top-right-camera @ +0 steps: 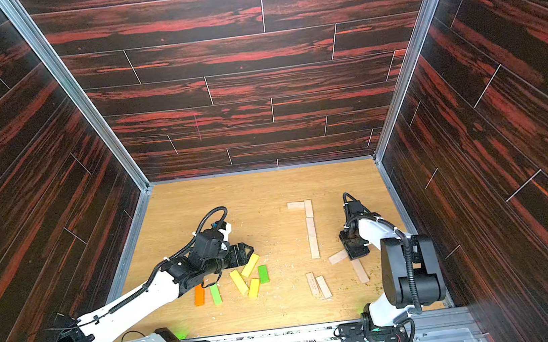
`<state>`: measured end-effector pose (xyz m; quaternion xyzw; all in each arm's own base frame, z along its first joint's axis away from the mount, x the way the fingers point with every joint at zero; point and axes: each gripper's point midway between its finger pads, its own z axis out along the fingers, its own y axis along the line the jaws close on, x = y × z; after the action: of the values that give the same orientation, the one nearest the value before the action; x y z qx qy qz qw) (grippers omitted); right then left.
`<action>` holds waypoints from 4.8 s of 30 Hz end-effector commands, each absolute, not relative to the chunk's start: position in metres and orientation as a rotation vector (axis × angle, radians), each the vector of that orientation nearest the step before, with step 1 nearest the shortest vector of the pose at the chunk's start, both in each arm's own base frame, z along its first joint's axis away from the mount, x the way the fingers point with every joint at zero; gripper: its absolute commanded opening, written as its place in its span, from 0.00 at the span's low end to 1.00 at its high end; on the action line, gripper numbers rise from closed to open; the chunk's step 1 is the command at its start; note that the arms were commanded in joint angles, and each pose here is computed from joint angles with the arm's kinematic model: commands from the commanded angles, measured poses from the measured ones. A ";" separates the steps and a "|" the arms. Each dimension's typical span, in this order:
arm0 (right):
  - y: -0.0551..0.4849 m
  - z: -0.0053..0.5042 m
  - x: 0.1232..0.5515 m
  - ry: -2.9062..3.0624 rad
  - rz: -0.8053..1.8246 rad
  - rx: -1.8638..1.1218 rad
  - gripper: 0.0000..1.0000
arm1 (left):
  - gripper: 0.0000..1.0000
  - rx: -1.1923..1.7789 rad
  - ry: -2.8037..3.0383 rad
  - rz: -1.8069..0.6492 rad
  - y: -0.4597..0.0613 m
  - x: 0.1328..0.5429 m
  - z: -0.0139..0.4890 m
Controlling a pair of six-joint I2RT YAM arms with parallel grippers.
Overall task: Assemble a giraffe with building blocks
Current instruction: Place the building block at the center of the board, then assemble the building block at the center of the board, then pick up the building block from the center of the board.
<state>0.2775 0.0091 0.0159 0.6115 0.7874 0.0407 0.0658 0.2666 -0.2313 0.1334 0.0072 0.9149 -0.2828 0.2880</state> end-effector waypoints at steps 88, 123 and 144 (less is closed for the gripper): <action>0.088 -0.004 0.262 2.238 0.160 2.198 0.32 | 0.86 0.392 2.389 -0.998 -0.273 0.227 0.155; 0.023 0.045 0.213 2.043 0.277 2.313 0.86 | 0.87 0.436 2.395 -1.035 -0.290 0.232 0.146; -0.011 0.016 0.199 1.787 0.335 2.540 0.86 | 0.89 0.500 2.397 -1.080 -0.308 0.233 0.144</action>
<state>0.1982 -0.0130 0.0217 0.8069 0.5812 0.1036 0.0201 0.2289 -0.2999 0.1304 0.1679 0.8830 -0.3816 0.2157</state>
